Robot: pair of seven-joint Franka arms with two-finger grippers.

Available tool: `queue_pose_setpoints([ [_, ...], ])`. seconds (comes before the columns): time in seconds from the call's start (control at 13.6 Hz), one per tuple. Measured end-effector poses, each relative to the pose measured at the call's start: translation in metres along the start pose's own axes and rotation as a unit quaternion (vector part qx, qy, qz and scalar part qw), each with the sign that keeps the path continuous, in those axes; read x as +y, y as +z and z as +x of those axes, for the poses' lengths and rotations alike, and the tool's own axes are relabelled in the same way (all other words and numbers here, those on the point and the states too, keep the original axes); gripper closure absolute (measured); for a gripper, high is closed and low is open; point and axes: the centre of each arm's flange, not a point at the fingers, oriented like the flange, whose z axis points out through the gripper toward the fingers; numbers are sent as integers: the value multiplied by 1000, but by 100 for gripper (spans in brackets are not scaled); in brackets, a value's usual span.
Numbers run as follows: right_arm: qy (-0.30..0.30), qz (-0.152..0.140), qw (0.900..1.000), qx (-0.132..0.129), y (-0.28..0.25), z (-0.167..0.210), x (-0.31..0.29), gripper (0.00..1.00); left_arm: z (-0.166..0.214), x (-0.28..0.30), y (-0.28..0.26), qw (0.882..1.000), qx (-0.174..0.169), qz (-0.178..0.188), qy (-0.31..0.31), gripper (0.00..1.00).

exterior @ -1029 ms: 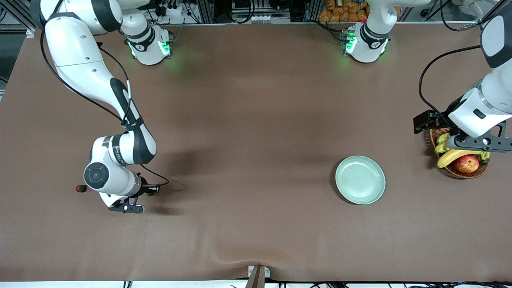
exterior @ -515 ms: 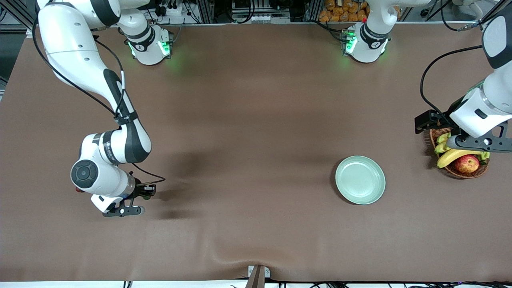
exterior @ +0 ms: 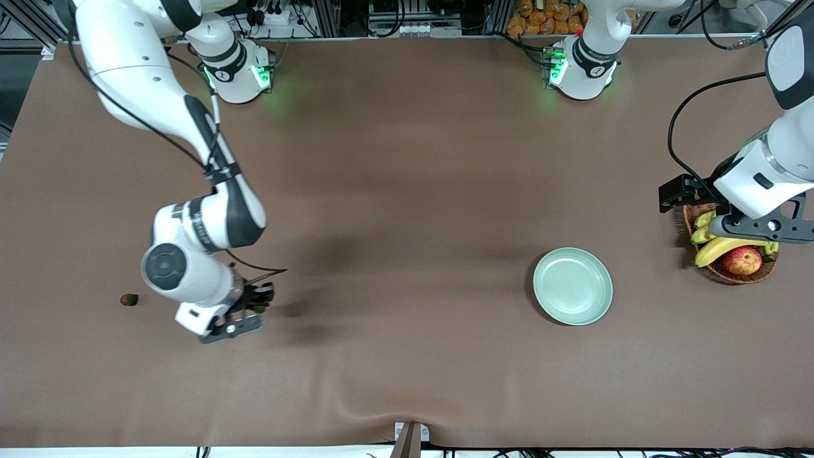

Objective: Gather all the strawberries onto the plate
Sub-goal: 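Carry the strawberry to mid-table with the right gripper and release it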

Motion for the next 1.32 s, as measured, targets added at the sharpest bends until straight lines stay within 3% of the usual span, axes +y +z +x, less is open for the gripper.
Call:
queue_pose_setpoints([
  [0.37,-64,9,997,39,11,2,-156,68,0,-2,0,1000,0,0,-1,0],
  [0.74,-138,27,986,92,26,-19,-303,68,0,-2,0,1000,0,0,-2,0],
  [1.03,-174,40,976,125,49,-23,-364,68,0,-3,1,1000,-1,0,-2,0],
  [1.32,-222,33,964,142,81,-15,-368,68,0,-8,2,1000,-3,0,-7,0],
])
